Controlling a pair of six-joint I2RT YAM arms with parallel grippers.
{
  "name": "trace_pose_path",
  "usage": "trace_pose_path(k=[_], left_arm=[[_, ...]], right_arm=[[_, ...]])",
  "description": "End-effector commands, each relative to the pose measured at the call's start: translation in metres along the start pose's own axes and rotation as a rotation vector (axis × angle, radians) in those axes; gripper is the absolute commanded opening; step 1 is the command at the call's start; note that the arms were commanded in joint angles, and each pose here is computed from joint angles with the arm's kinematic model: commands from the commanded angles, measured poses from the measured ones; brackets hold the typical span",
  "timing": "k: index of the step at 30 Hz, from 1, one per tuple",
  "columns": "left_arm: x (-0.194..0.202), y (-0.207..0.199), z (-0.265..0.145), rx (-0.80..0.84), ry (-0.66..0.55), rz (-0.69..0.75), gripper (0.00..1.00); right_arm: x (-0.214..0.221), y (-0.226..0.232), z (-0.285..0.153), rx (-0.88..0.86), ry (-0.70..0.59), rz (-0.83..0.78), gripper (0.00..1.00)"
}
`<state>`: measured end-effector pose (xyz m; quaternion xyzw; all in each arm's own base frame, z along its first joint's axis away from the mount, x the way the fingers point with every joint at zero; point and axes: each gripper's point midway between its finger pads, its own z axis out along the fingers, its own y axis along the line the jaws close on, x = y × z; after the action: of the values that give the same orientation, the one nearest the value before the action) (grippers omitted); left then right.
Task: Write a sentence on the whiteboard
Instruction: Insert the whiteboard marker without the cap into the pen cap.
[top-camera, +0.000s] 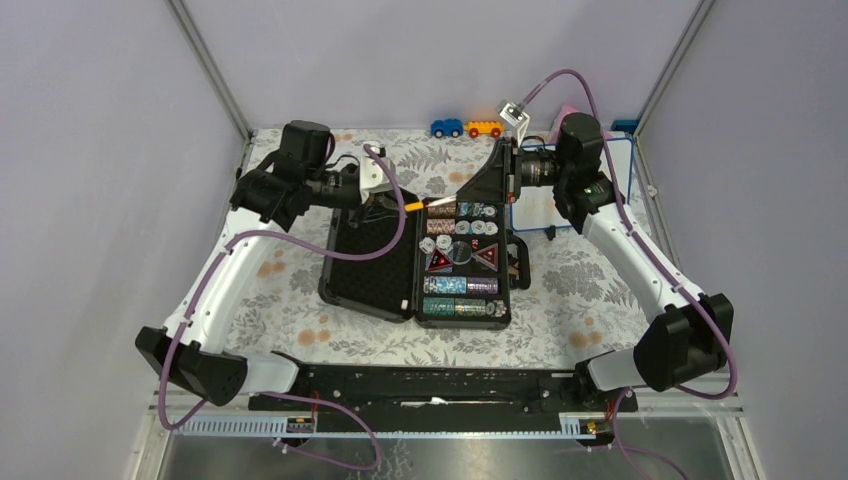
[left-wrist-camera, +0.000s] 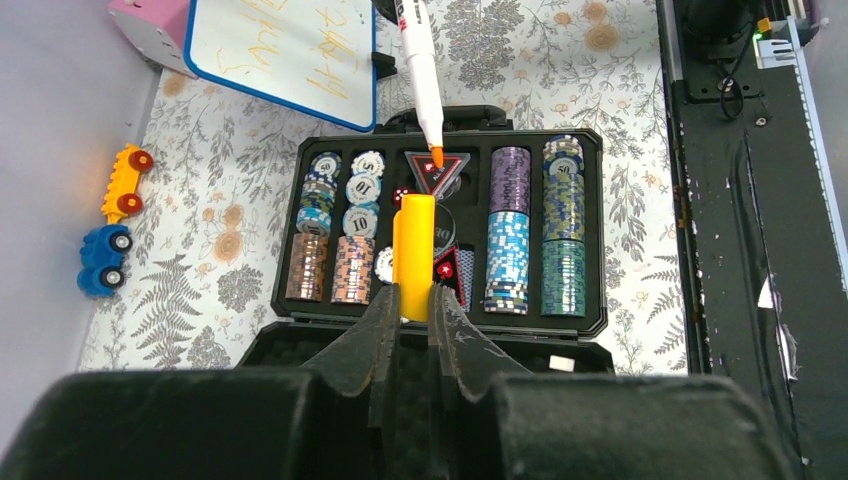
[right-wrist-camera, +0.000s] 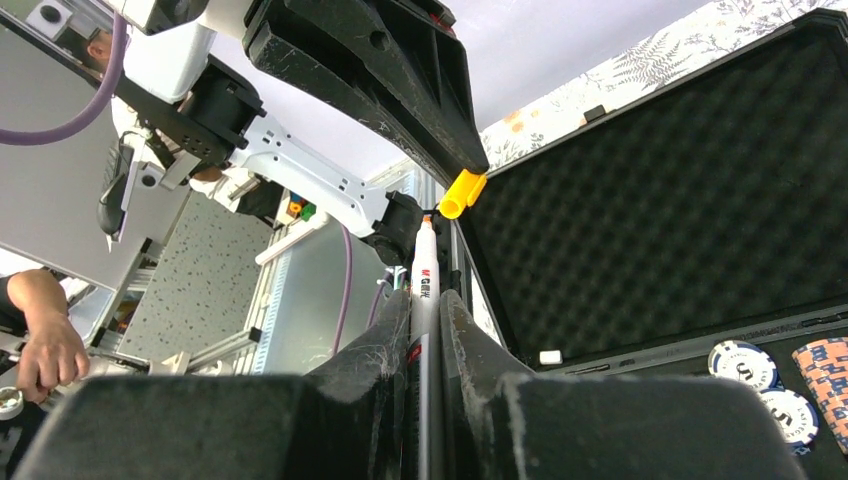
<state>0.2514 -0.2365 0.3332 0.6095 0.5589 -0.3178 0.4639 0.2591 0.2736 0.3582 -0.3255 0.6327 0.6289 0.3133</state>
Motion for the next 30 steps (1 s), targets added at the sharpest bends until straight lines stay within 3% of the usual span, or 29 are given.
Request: trace_pose_path(k=[1,30], left_arm=[[-0.019,0.008,-0.002,-0.024,-0.031,0.051,0.0],[-0.015,-0.004,-0.001,0.008,-0.005,0.063,0.0]], right_arm=[[-0.012,0.021,0.001,-0.037,0.004,-0.092,0.0],[-0.014,0.016,0.004,0.005,0.025,-0.132,0.0]])
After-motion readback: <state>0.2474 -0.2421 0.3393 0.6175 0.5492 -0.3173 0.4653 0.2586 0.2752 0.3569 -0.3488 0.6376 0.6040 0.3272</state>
